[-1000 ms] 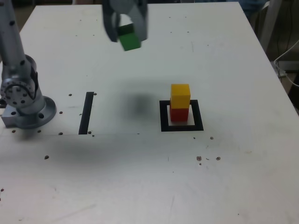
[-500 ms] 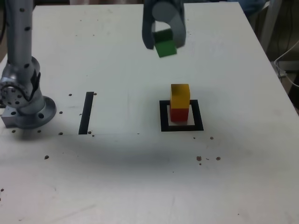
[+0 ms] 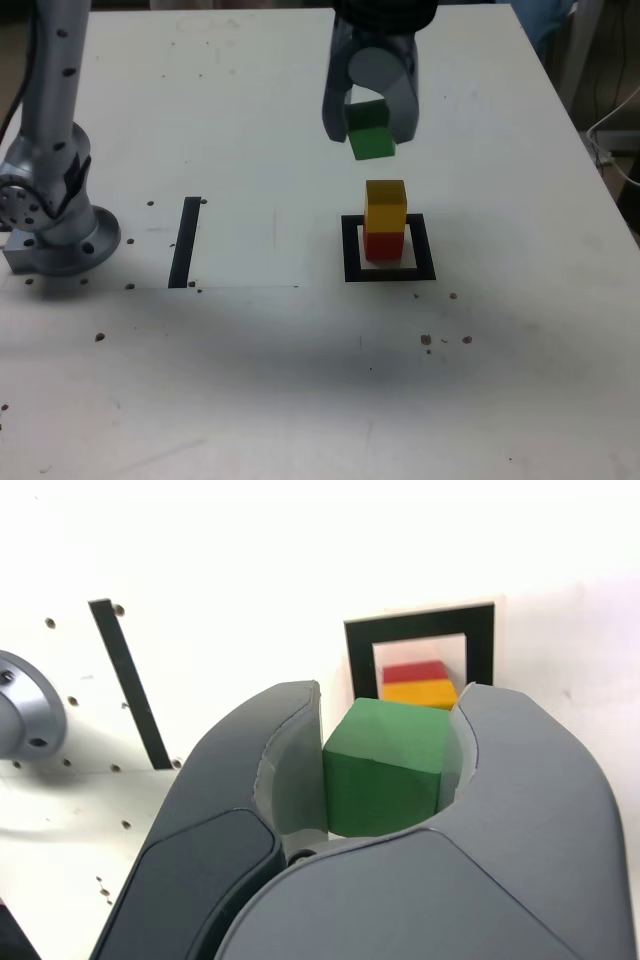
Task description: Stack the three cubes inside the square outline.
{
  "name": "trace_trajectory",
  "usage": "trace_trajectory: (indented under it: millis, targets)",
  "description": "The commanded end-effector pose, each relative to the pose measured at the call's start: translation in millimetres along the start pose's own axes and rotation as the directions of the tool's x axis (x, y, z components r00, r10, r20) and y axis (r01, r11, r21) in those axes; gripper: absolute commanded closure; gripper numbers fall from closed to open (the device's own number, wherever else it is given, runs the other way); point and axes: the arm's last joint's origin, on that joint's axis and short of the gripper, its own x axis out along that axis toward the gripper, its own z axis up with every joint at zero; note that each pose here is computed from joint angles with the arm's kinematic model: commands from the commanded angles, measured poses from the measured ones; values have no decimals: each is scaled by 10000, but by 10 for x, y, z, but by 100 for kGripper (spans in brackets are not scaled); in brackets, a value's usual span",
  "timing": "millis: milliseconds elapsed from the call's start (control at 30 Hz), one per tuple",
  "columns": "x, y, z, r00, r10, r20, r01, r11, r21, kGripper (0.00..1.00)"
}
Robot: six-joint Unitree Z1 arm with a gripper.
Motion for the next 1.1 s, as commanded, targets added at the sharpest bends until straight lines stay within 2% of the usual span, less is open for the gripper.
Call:
trace_trajectory:
  millis: [0, 400, 700, 1067]
  targets:
    - [24, -37, 31, 9995, -63, -318, 65, 10000, 38, 86]
    - [43, -127, 171, 9997, -98, -235, 91, 9995, -309, 86]
    - [133, -150, 145, 9969, -212, -763, 179, 9989, -442, 86]
    - [175, -158, 140, 9951, -258, -955, 217, 9988, -430, 86]
